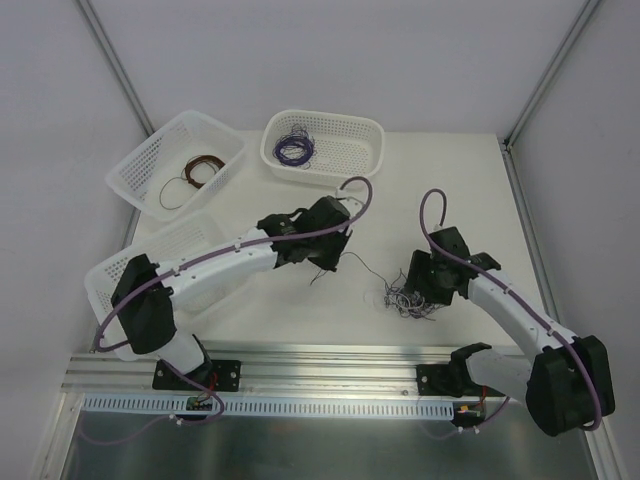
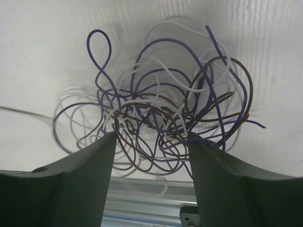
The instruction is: Untangle the cables
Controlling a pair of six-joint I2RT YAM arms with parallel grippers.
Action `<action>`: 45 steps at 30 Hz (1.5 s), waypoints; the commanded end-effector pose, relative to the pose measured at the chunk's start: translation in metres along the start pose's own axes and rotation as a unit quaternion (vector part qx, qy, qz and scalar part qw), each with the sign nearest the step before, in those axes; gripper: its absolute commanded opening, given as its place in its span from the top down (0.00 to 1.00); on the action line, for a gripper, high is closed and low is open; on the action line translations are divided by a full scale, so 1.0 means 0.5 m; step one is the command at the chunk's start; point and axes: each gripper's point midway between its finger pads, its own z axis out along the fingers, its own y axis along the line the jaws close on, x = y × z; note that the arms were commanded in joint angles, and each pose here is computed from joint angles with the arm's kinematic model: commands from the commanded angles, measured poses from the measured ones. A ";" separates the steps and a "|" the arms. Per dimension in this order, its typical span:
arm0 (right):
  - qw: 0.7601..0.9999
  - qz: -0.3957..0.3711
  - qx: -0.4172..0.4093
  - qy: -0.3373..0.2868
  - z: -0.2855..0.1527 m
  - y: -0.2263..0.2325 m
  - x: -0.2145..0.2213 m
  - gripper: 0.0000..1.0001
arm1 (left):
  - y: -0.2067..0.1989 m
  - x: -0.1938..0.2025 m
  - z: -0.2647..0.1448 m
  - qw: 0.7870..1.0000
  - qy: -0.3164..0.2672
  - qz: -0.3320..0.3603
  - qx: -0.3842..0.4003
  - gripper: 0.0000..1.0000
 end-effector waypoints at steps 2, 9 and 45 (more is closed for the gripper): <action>1.000 0.009 0.019 0.012 0.019 -0.015 0.014 0.37 | 0.078 -0.055 -0.087 0.995 -0.049 -0.084 -0.005 1.00; 0.998 0.022 0.052 0.018 0.029 -0.050 0.026 0.49 | 0.170 -0.171 -0.271 0.977 -0.171 -0.128 -0.021 1.00; 0.989 -0.075 -0.079 -0.102 -0.151 0.047 -0.065 0.00 | 0.632 -0.534 -0.770 0.802 -0.504 -0.167 -0.273 1.00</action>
